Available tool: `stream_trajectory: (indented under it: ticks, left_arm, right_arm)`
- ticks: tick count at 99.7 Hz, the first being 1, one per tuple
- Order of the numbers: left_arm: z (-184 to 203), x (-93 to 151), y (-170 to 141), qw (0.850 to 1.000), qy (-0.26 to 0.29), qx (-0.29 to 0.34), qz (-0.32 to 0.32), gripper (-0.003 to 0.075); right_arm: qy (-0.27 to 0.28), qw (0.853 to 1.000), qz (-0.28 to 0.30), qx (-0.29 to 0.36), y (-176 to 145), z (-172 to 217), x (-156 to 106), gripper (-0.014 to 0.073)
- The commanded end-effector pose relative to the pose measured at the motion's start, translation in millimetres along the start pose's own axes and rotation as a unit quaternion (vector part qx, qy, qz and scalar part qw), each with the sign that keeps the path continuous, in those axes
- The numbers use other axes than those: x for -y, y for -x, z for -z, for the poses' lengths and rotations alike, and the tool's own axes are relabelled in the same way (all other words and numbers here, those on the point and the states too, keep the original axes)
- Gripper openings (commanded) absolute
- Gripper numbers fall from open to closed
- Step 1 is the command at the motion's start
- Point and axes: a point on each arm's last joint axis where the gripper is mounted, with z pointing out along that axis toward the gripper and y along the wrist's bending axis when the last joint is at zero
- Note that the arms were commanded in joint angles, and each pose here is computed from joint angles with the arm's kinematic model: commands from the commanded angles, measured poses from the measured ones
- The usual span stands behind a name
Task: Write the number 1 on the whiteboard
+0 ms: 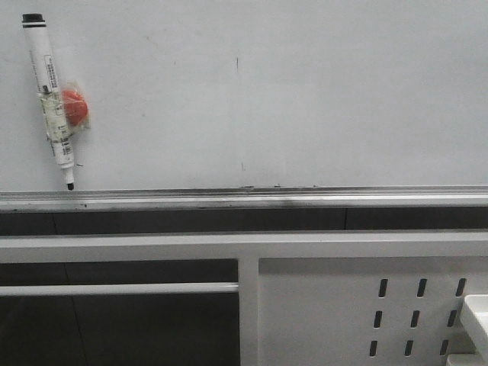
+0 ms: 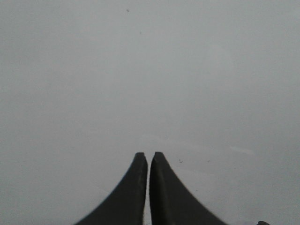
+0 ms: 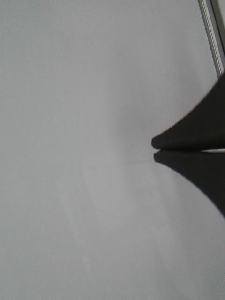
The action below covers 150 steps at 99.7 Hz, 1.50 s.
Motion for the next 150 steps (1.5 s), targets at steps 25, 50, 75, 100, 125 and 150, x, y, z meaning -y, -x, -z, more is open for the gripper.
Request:
stream_trajectory:
  ticks: [25,50,75,100,125,150]
  left_arm:
    - [-3.1,3.3,0.1,0.996,-0.01,-0.063,-0.063,0.0112]
    - [-16.9,7.2,-4.1,0.997,-0.032,-0.075,0.009,0.0414]
    - [-48.5,14.2,-28.8,0.989,-0.053,-0.139,0.006,0.0399]
    - [-79.1,50.3,-72.9,0.97,-0.155,-0.187,-0.005,0.0399]
    - [-90.2,74.1,-121.5,0.962,-0.176,-0.208,0.014,0.0399]
    - [-95.1,77.1,-142.8,0.968,-0.157,-0.197,0.017,0.0399]
  right_arm:
    - [-0.012,0.999,0.012,-0.049,9.1,-9.1,-3.4,-0.0071]
    - [0.057,0.992,0.08,-0.084,11.9,-24.6,-20.2,-0.0069]
    - [0.076,0.988,0.058,-0.119,2.9,-40.5,-26.8,-0.0069]
    - [0.112,0.982,0.065,-0.137,-2.3,-42.0,-36.3,-0.0069]
    - [0.142,0.976,0.07,-0.147,-4.3,-39.2,-43.7,-0.0069]
    - [0.146,0.975,0.072,-0.152,-4.9,-38.5,-44.9,-0.0069]
